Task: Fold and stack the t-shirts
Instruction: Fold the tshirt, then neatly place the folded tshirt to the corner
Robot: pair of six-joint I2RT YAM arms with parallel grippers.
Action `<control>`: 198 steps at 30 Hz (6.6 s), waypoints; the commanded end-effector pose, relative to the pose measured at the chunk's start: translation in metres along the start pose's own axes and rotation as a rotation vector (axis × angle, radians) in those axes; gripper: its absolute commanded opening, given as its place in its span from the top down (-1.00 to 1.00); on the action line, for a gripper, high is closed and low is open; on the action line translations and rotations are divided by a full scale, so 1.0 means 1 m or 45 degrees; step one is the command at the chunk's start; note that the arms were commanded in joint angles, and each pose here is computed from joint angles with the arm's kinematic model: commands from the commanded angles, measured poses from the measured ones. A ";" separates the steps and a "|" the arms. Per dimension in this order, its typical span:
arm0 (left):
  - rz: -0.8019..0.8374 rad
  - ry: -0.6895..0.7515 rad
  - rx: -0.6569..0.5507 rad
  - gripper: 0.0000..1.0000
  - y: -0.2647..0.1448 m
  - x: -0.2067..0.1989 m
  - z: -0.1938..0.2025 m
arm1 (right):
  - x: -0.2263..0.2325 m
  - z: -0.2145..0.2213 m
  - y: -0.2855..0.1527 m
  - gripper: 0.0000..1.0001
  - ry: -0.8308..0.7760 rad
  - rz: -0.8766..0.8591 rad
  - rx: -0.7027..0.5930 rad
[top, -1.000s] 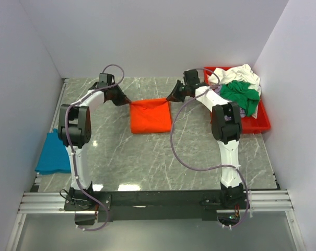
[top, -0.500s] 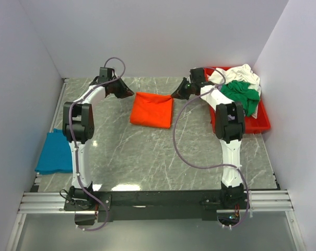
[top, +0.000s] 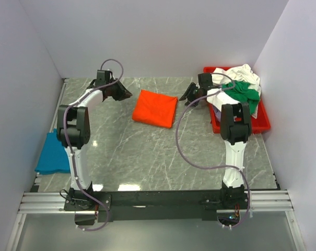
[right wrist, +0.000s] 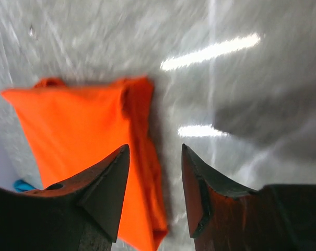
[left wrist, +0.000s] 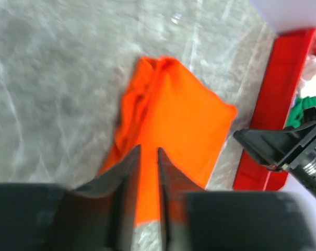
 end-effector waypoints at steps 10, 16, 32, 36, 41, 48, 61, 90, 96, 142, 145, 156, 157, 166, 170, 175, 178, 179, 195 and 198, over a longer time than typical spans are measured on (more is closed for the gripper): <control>-0.119 0.149 -0.016 0.99 0.016 -0.017 0.088 | 0.111 0.058 -0.032 -0.02 -0.335 -0.058 -0.098; -0.272 0.132 0.045 0.99 0.036 0.021 0.125 | 0.100 0.095 -0.004 -0.02 -0.349 -0.046 0.037; -0.332 0.133 0.089 0.99 -0.012 0.046 0.198 | 0.033 0.155 -0.021 0.00 -0.418 0.167 0.156; -0.302 0.127 0.109 0.99 -0.035 0.052 0.227 | 0.014 0.194 -0.039 0.00 -0.424 0.159 0.203; -0.281 0.119 0.140 0.99 -0.068 0.066 0.270 | 0.015 0.231 -0.072 0.00 -0.477 0.091 0.169; -0.221 0.070 0.153 0.93 -0.110 0.077 0.299 | -0.001 0.270 -0.113 0.00 -0.514 0.058 0.144; -0.107 0.077 0.081 0.75 -0.156 0.058 0.286 | 0.047 0.304 -0.152 0.01 -0.715 0.047 0.040; -0.143 0.079 -0.038 0.18 -0.171 0.067 0.235 | 0.008 0.308 -0.157 -0.04 -0.666 0.065 0.052; -0.098 0.115 -0.005 -0.19 -0.143 0.070 0.208 | -0.017 0.323 -0.135 -0.03 -0.643 0.074 0.160; -0.879 -0.370 -0.276 0.99 -0.115 0.094 0.129 | 0.009 0.292 -0.196 -0.03 -0.607 -0.126 0.023; -0.926 -0.456 -0.356 0.99 -0.131 0.103 0.098 | 0.010 0.291 -0.200 -0.03 -0.607 -0.133 0.019; -0.918 -0.789 -0.589 0.99 -0.214 0.144 0.011 | 0.021 0.291 -0.204 -0.03 -0.612 -0.172 0.033; -0.907 -0.802 -0.602 0.99 -0.219 0.146 0.007 | 0.022 0.291 -0.204 -0.03 -0.612 -0.176 0.035; -0.795 -0.960 -0.743 0.99 -0.270 0.153 -0.045 | 0.030 0.297 -0.201 -0.03 -0.614 -0.219 0.082; -0.725 -0.995 -0.813 0.99 -0.279 0.142 -0.073 | 0.034 0.296 -0.203 -0.03 -0.617 -0.226 0.077; -0.703 -1.059 -0.861 0.99 -0.285 0.146 -0.098 | 0.032 0.296 -0.202 -0.03 -0.622 -0.212 0.085; -0.706 -1.073 -0.869 0.99 -0.292 0.148 -0.103 | 0.032 0.296 -0.203 -0.03 -0.620 -0.216 0.084; -0.712 -1.079 -0.869 0.99 -0.293 0.151 -0.101 | 0.034 0.296 -0.203 -0.03 -0.620 -0.224 0.080; -0.692 -1.146 -1.020 0.99 -0.332 0.173 -0.075 | 0.033 0.299 -0.207 -0.02 -0.632 -0.223 0.090; -0.663 -1.167 -1.070 0.99 -0.342 0.171 -0.076 | 0.033 0.297 -0.210 -0.02 -0.636 -0.216 0.081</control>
Point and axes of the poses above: each gripper's point midway between its finger pads, its own y axis out along the fingers, its own x axis along the line the jaws close on, z = x × y, the point moved 1 cm from there along -y, back along the fingers, and after that the axes turned 5 degrees about -y, right-handed, at the moved point
